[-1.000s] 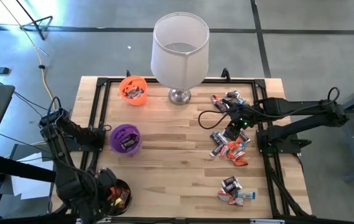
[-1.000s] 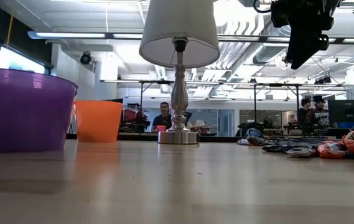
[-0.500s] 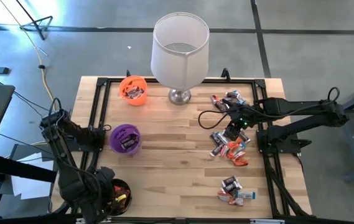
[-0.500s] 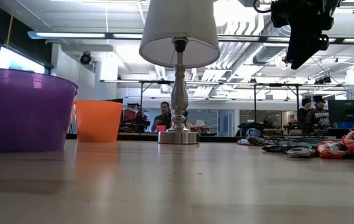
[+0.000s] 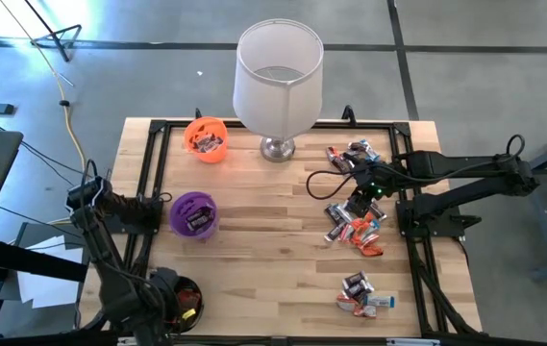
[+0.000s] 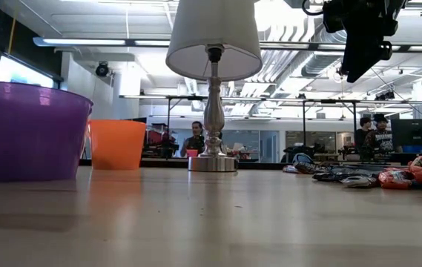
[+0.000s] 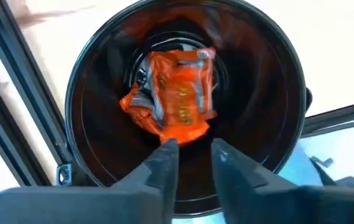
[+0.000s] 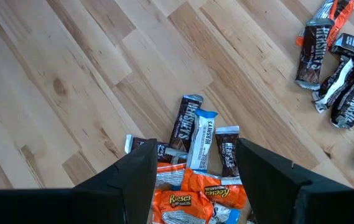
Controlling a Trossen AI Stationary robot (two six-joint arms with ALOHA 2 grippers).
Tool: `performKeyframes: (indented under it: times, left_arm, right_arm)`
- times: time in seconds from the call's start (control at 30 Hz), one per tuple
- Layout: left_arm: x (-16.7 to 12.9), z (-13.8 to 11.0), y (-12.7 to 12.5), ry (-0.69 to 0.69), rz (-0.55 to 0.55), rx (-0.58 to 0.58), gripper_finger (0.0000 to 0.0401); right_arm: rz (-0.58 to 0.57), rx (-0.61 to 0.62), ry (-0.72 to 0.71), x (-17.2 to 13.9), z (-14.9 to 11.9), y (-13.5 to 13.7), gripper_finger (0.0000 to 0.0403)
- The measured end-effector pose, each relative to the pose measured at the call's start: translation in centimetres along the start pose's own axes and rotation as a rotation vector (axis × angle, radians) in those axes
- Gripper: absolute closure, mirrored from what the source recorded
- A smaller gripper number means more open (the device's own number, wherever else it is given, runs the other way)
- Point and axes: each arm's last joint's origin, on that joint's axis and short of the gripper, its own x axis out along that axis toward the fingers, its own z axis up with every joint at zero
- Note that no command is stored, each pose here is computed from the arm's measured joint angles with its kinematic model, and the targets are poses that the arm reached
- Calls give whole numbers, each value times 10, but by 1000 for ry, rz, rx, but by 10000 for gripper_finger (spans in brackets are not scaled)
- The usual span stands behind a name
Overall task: Sort candy
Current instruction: Put the orange chocolate into the black bucket, then put the white chocolate into the orange bucket
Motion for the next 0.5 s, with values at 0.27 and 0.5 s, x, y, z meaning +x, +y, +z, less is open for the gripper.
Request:
performKeyframes:
  times: [0.27,0.5]
  left_arm:
    - [0,10,3,-67,65,209,263]
    - [-11,40,1,-153,137,444,265]
  right_arm:
    - [0,0,0,0,0,0,192]
    - [0,0,0,0,0,0,192]
